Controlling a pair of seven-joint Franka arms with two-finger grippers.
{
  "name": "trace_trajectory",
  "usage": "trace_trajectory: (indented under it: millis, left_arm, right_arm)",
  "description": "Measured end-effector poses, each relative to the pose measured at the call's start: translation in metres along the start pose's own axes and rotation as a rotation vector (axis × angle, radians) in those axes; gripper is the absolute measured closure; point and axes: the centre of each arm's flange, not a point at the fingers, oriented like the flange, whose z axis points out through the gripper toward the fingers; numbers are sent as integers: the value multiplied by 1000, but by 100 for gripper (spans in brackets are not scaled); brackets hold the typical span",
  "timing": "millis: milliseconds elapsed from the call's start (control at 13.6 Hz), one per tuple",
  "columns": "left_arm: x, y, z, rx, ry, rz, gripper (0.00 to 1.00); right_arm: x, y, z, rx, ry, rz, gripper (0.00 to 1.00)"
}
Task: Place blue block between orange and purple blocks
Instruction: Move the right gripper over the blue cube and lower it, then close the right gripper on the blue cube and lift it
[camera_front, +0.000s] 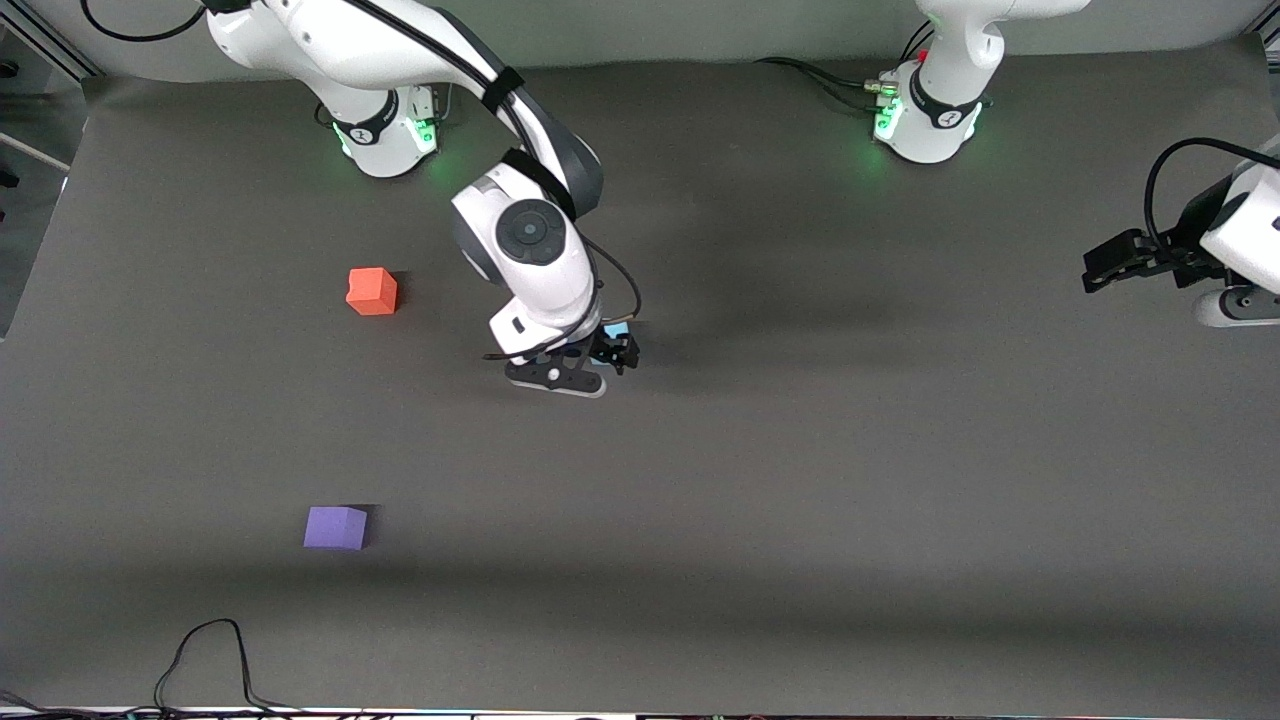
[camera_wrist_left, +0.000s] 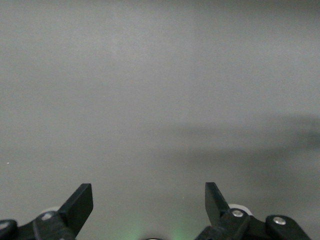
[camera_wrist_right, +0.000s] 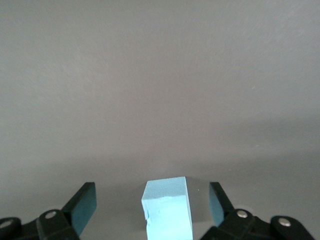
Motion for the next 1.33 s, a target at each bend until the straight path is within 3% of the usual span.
trace_trajectory:
  millis: [737,1326]
  left_arm:
    - [1,0,2,0,-4,0,0]
    - [1,-1,3,-1,-6,22,0]
  right_arm:
    - [-79,1,65,4,-8,-72,0]
    - [-90,3,73,-18,-12,-75,1]
